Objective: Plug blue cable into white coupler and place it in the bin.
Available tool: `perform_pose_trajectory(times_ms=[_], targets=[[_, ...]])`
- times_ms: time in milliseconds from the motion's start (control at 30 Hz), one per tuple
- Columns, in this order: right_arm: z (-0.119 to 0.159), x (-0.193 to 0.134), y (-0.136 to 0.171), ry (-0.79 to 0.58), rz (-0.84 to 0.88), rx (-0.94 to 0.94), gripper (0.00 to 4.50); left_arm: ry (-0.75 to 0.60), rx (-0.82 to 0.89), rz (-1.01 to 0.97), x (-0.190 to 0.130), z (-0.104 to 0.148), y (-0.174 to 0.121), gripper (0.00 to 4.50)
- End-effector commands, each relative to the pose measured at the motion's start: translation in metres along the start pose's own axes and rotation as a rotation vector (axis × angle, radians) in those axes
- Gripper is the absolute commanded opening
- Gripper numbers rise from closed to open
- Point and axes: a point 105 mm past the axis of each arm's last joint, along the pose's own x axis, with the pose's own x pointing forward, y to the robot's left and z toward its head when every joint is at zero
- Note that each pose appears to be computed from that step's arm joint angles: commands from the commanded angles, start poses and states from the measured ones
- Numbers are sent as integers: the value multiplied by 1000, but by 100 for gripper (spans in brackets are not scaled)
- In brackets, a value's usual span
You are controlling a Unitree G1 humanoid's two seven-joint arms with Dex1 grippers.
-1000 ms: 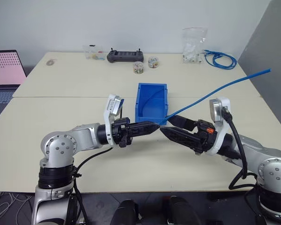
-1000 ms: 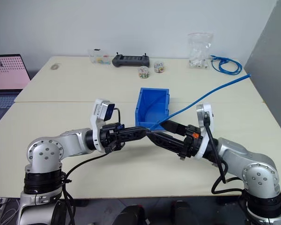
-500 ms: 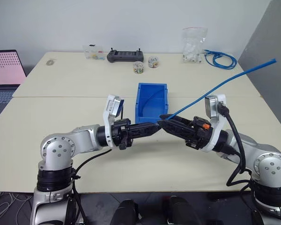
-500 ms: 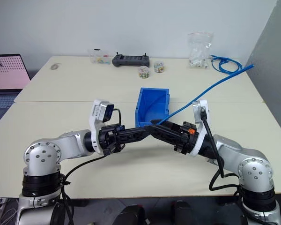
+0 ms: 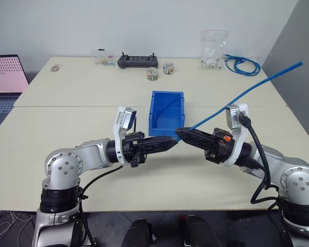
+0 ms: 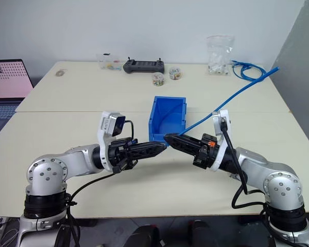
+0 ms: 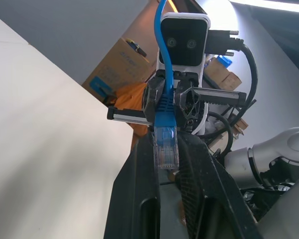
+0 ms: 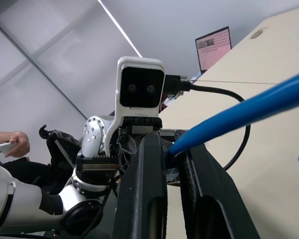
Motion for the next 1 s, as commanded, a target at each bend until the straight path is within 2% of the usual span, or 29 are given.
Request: perform_pose_trajectory(times_ms=[33,67,100,300,633,800,967,1000], targets=[[-1,7,18,14,95,-28,7,-42,36,44,-2,9,7,57],[0,7,17,10,90,-30,7,-44,36,45,-2,10,8,92],[0,7,16,3,82,-34,7,-48,37,48,-3,11,8,102],[2,7,7,-7,46,-44,6,-34,33,26,-7,8,0,248],[4,0,-21,-8,-50,-79,5,33,81,108,-33,-5,-14,447],[4,-2,-28,-12,-67,-87,5,53,145,278,-52,-21,-7,450],[-1,-2,-31,9,-74,-99,5,-19,261,583,-66,-39,20,450],[-2,-2,-32,13,-77,-100,5,-44,316,729,-73,-42,33,450]])
